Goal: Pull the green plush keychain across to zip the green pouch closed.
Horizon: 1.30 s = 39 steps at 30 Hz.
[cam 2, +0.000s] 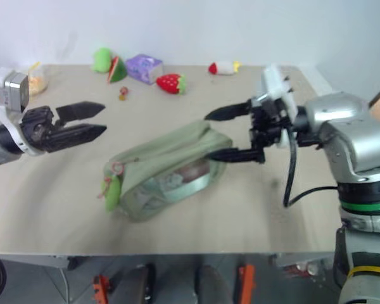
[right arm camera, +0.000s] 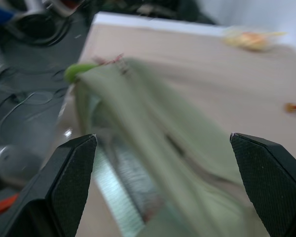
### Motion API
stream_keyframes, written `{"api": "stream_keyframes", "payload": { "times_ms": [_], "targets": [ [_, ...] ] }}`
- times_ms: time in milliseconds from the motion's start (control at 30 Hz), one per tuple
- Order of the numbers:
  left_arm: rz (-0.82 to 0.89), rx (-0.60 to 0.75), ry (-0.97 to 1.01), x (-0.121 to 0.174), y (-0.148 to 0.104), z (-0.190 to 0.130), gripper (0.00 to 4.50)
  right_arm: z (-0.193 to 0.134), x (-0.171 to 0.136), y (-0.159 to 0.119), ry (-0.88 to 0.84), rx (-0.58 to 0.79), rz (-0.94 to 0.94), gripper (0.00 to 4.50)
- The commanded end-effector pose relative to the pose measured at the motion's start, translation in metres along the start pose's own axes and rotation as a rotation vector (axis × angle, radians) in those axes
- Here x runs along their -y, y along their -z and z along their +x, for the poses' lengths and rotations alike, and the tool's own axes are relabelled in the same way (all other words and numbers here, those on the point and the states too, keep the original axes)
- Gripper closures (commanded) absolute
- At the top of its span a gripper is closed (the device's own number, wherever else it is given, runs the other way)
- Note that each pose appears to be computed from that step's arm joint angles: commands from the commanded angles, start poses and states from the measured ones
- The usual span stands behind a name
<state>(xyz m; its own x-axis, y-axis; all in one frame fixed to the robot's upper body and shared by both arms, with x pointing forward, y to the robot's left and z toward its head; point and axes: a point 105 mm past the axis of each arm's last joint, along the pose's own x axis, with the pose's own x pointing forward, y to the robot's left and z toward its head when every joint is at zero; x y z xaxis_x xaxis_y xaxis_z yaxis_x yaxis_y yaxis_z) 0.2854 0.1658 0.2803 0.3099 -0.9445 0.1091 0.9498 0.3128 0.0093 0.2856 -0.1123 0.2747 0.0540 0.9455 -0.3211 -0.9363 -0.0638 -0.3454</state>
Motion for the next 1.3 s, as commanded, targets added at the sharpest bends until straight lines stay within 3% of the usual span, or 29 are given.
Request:
{"api": "stream_keyframes", "payload": {
  "times_ms": [33,300,500,533,600,633,667,733,1033,1300],
  "targets": [
    [0.05,-0.015,0.051,0.012,-0.007,0.006,0.04,0.012,0.002,-0.002,-0.056,-0.054,-0.098,0.0],
    [0.057,-0.012,0.05,0.015,-0.006,0.006,0.04,0.026,0.007,0.014,-0.146,-0.091,-0.111,0.0],
    [0.057,-0.002,0.034,0.015,-0.004,0.003,0.0,0.026,0.007,0.024,-0.171,-0.119,-0.105,1.77],
    [0.057,0.001,0.03,0.015,-0.004,0.003,0.0,0.026,0.006,0.026,-0.177,-0.125,-0.105,2.38],
    [0.058,0.005,0.025,0.014,-0.003,0.003,0.0,0.026,0.003,0.027,-0.199,-0.125,-0.097,3.0],
    [0.059,0.01,0.025,0.014,-0.004,0.004,0.0,0.027,0.001,0.028,-0.208,-0.127,-0.091,3.54],
    [0.06,0.014,0.025,0.014,-0.004,0.004,0.0,0.027,-0.001,0.03,-0.216,-0.129,-0.086,3.68],
    [0.062,0.02,0.024,0.013,-0.005,0.004,0.0,0.027,-0.003,0.032,-0.225,-0.133,-0.08,4.41],
    [0.066,0.04,0.026,0.012,-0.007,0.006,0.0,0.022,-0.003,0.036,-0.192,-0.143,-0.063,4.47],
    [0.074,0.049,0.031,0.013,-0.01,0.006,0.0,-0.001,0.061,0.015,0.148,-0.143,-0.173,4.47]
  ]
}}
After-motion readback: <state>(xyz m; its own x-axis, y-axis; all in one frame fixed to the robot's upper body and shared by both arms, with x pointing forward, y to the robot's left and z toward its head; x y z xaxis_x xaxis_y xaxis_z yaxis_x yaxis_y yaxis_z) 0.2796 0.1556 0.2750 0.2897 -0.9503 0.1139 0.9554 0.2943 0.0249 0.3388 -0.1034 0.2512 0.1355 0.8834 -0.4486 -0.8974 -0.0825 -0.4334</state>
